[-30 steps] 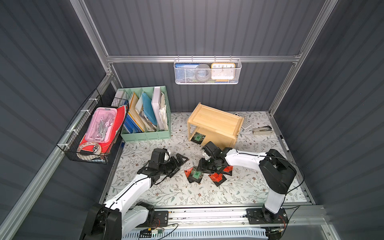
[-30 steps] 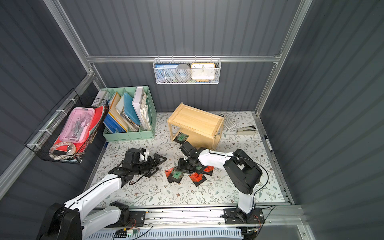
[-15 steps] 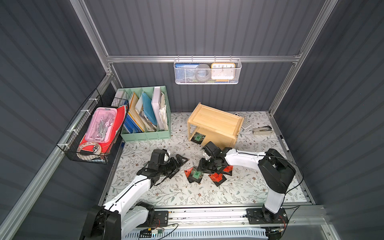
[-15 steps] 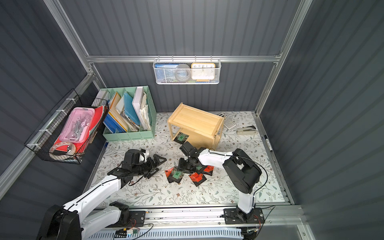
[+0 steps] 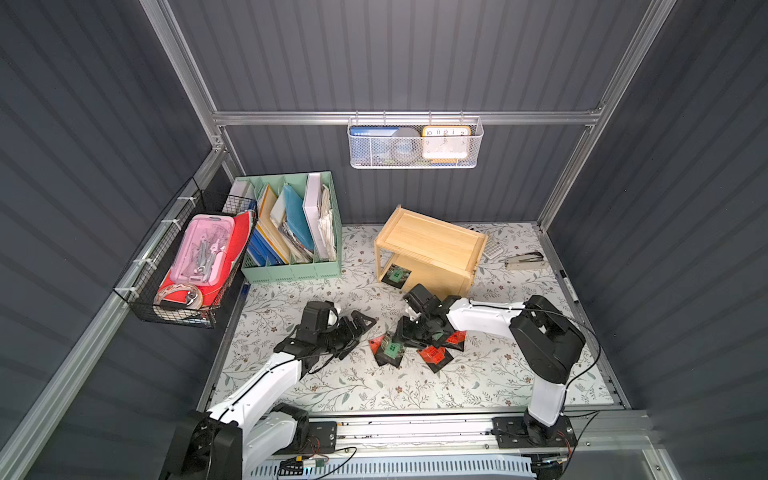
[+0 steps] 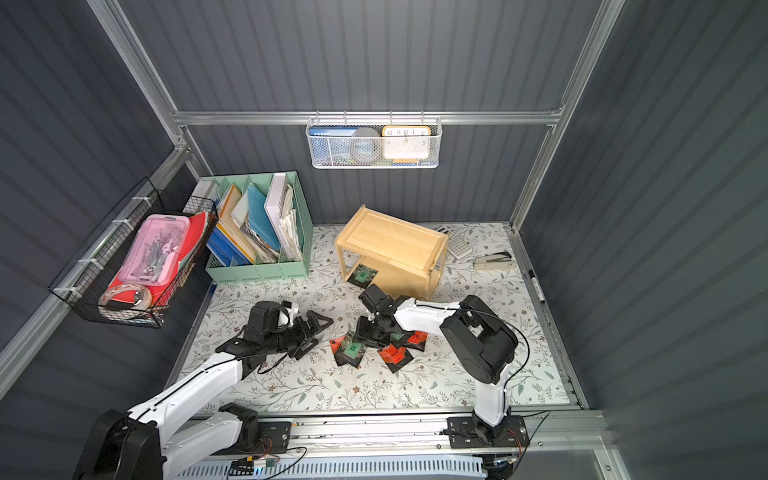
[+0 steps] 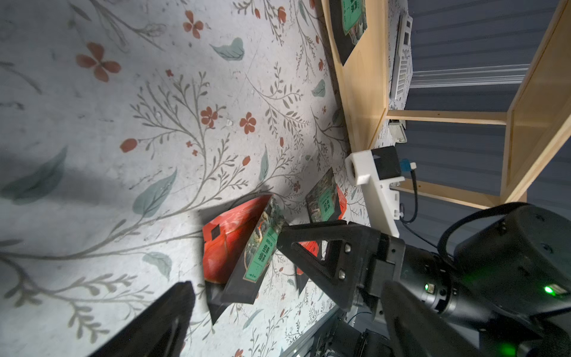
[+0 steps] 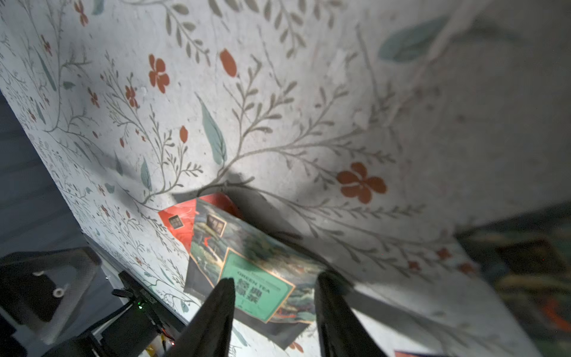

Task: Place the tea bags on the shelf by color
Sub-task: Pick up the tea bag from the center of the board.

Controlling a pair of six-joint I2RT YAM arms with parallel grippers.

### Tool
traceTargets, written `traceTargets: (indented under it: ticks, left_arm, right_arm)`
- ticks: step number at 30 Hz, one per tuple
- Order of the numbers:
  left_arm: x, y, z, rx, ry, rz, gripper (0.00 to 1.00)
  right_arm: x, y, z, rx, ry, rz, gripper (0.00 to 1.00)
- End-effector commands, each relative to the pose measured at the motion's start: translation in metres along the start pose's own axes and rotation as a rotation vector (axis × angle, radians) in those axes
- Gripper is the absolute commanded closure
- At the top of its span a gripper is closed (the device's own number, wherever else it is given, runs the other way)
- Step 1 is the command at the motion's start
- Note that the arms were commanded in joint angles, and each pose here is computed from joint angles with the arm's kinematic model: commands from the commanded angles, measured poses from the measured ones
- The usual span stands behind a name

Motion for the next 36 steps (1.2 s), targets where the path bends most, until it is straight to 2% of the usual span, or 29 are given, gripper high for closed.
traceTargets:
  ticks: [1, 9, 17, 36]
  left_arm:
    - [-0.001, -0.002, 0.000, -0.003, -0.032, -0.008, 0.01]
    - [0.006, -0.006, 0.004, 0.001, -0.039, -0.036, 0.03]
    - [0.015, -0.014, 0.009, 0.011, -0.060, -0.070, 0.09]
    - [0.027, -0.027, 0.021, 0.051, -0.094, -0.115, 0.18]
  right_arm:
    - [-0.015, -0.003, 0.007, 0.015, -0.032, 0.122, 0.52]
    - [-0.016, -0.012, 0.011, 0.027, -0.035, 0.253, 0.52]
    - [-0.018, -0.017, 0.013, 0.023, -0.044, 0.314, 0.52]
    - [-0.025, -0.020, 0.016, 0.025, -0.055, 0.347, 0.52]
Point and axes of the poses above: each gripper's point midway between its finger pads, its own z axis out along the fingers, its own x axis along the line the jaws close on, y = z × x, the point moved 6 cm from there along -z, back along the fingers, and after that the axes turned 11 degrees about z, right-handed, at the moved point
